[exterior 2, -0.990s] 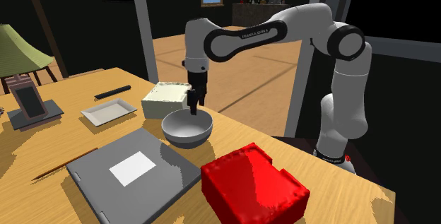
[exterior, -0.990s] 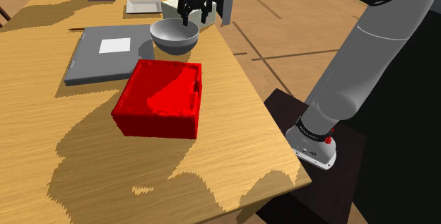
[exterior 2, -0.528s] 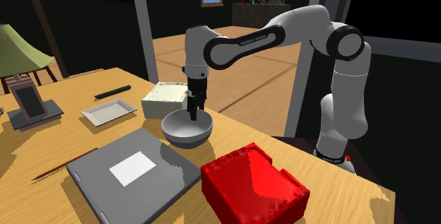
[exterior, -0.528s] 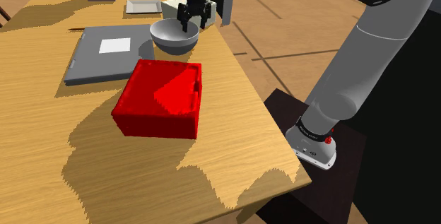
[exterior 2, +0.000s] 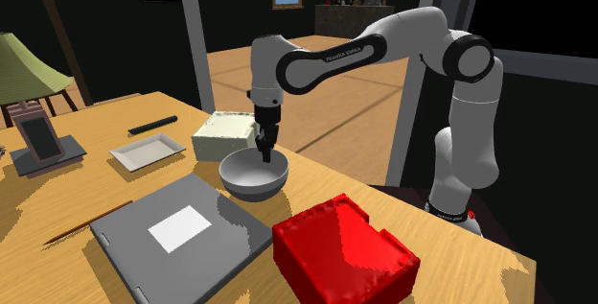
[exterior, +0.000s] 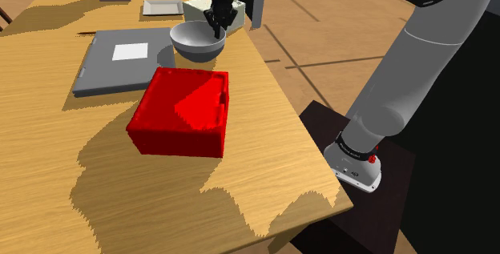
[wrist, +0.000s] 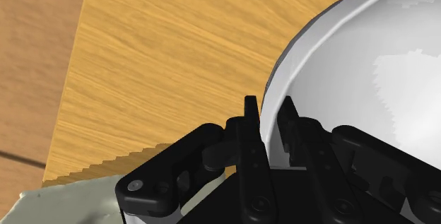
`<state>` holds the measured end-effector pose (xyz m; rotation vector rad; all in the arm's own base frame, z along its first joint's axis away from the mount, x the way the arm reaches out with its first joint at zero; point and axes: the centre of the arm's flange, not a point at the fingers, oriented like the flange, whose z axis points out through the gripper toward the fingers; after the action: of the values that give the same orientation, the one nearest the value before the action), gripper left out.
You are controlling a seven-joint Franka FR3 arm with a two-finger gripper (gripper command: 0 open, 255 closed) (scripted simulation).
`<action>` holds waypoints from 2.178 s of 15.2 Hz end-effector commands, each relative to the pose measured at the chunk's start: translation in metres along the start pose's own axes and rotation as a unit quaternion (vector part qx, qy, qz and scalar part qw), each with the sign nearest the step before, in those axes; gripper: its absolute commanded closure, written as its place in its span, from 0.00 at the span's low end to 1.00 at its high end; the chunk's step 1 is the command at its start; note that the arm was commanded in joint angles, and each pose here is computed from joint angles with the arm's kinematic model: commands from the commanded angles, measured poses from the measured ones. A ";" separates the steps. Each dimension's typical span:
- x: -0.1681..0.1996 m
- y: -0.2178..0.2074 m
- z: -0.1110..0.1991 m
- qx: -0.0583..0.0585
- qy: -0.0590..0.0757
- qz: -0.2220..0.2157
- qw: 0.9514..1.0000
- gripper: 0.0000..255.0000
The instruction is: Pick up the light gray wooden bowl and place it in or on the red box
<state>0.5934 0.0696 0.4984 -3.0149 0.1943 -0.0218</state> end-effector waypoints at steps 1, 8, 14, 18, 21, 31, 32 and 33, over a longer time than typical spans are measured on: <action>0.000 0.000 0.000 0.000 0.000 0.000 1.000 1.00; 0.000 -0.001 -0.010 0.000 0.000 0.000 1.000 1.00; 0.000 -0.005 -0.041 0.000 0.000 0.000 1.000 1.00; 0.000 -0.008 -0.062 0.000 0.000 0.000 1.000 1.00; 0.001 -0.009 -0.078 0.000 0.000 0.000 1.000 1.00; 0.001 -0.016 -0.131 0.000 0.000 0.000 1.000 1.00; 0.001 -0.017 -0.136 0.000 0.000 0.000 1.000 1.00; 0.001 -0.017 -0.141 0.000 0.000 0.000 1.000 1.00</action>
<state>0.5938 0.0698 0.6345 -3.0154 0.1937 -0.0202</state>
